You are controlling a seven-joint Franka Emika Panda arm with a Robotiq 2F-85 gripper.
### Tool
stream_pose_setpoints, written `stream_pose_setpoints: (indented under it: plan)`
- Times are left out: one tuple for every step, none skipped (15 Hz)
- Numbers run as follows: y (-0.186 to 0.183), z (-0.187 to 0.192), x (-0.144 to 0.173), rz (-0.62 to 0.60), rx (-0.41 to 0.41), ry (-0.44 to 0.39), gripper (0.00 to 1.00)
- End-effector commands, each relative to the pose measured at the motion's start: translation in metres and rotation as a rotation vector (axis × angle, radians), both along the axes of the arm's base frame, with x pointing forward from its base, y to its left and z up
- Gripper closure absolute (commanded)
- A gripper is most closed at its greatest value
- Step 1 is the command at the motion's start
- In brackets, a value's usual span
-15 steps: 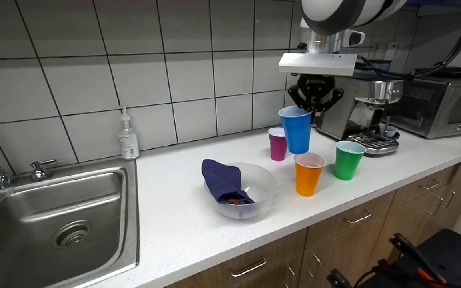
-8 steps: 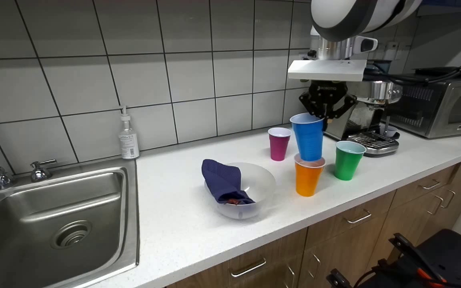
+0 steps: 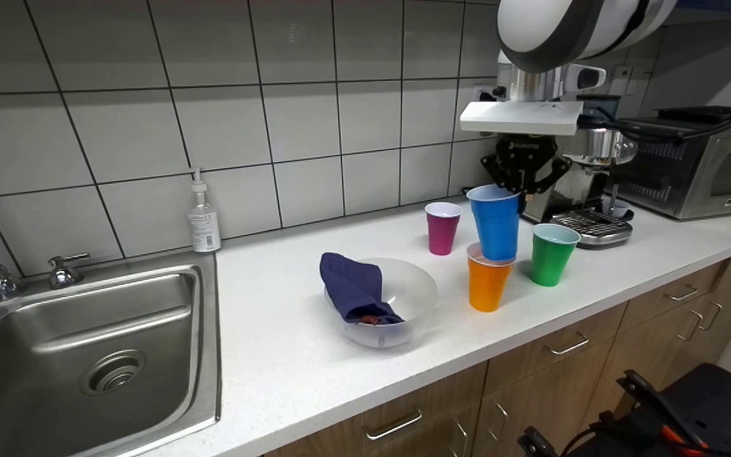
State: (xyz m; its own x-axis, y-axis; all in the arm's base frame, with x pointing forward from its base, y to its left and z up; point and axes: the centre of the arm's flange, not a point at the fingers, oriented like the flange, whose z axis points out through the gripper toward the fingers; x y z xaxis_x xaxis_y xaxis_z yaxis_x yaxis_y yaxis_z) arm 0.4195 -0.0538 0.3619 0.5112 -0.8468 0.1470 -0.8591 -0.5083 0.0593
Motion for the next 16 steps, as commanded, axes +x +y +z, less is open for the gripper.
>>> stream_pose_setpoints:
  plan:
    - [-0.002, -0.006, 0.006, -0.04, -0.017, 0.008, 0.99]
    - [-0.003, -0.007, 0.008, -0.044, -0.015, 0.01, 0.99]
    - [-0.003, -0.009, 0.01, -0.05, -0.015, 0.01, 0.99]
    - [-0.004, -0.01, 0.012, -0.057, -0.016, 0.012, 0.99]
    - [-0.006, -0.012, 0.014, -0.067, -0.015, 0.015, 0.99]
    - [-0.007, -0.013, 0.015, -0.076, -0.016, 0.016, 0.99]
    - [-0.008, -0.014, 0.016, -0.084, -0.014, 0.017, 0.99]
    - [-0.009, -0.015, 0.018, -0.091, -0.014, 0.017, 0.99]
    - [-0.011, -0.015, 0.02, -0.099, -0.014, 0.016, 0.99]
    - [-0.012, -0.015, 0.022, -0.106, -0.014, 0.014, 0.99]
    - [-0.013, -0.016, 0.023, -0.112, -0.013, 0.013, 0.99]
    - [-0.013, -0.016, 0.024, -0.117, -0.014, 0.013, 0.99]
    - [-0.014, -0.017, 0.026, -0.123, -0.012, 0.014, 0.99]
    - [-0.015, -0.018, 0.027, -0.128, -0.012, 0.014, 0.99]
    - [-0.016, -0.019, 0.029, -0.133, -0.011, 0.014, 0.99]
    - [-0.017, -0.02, 0.03, -0.138, -0.009, 0.013, 0.99]
